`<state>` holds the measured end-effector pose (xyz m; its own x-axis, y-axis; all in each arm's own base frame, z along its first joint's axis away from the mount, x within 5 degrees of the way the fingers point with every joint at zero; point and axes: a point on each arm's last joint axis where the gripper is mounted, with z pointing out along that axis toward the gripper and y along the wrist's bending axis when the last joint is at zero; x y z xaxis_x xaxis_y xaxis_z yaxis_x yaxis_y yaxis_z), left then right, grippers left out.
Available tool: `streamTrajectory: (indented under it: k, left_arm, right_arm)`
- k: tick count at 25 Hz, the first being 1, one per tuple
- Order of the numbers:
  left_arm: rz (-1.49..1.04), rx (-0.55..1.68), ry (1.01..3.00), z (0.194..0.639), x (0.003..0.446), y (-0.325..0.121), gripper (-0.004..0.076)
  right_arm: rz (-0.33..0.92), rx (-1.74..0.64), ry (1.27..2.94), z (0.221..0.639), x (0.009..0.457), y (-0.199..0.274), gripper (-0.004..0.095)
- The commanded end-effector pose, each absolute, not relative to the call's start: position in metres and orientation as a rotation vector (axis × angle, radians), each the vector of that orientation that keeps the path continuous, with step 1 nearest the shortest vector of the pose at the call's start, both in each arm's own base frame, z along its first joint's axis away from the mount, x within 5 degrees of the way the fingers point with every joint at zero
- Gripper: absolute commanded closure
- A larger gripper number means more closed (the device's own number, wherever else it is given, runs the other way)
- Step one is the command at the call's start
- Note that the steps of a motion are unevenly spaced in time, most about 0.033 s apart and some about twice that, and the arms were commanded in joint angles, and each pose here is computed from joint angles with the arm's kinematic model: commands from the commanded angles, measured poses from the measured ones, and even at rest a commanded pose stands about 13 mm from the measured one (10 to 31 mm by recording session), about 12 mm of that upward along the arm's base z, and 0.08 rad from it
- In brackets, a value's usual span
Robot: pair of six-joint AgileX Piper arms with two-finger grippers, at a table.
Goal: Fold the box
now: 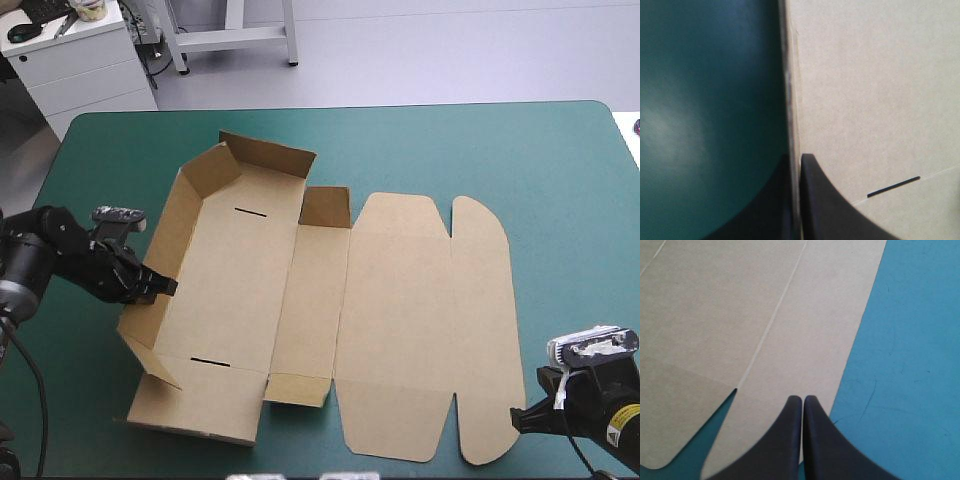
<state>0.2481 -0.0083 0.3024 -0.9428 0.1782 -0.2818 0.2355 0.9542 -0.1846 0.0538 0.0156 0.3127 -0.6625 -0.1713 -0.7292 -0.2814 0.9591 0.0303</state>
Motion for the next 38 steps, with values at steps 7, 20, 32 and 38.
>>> streamTrajectory:
  k: [7,20,32,38]
  left_arm:
    - [0.245,0.912,2.491,0.361,0.293,-0.066,0.0734]
    - [0.743,1.366,1.915,0.36,0.306,-0.156,0.0734]
    - [0.842,1.379,1.492,0.333,0.248,-0.204,0.0734]
    - [0.807,1.384,1.255,0.322,0.21,-0.201,0.0734]
  right_arm:
    - [0.191,-0.307,2.248,0.323,0.057,0.017,0.0913]
    - [0.191,-0.307,2.248,0.323,0.057,0.017,0.0913]
    - [0.191,-0.307,2.248,0.323,0.057,0.017,0.0913]
    - [0.191,-0.307,2.248,0.323,0.057,0.017,0.0913]
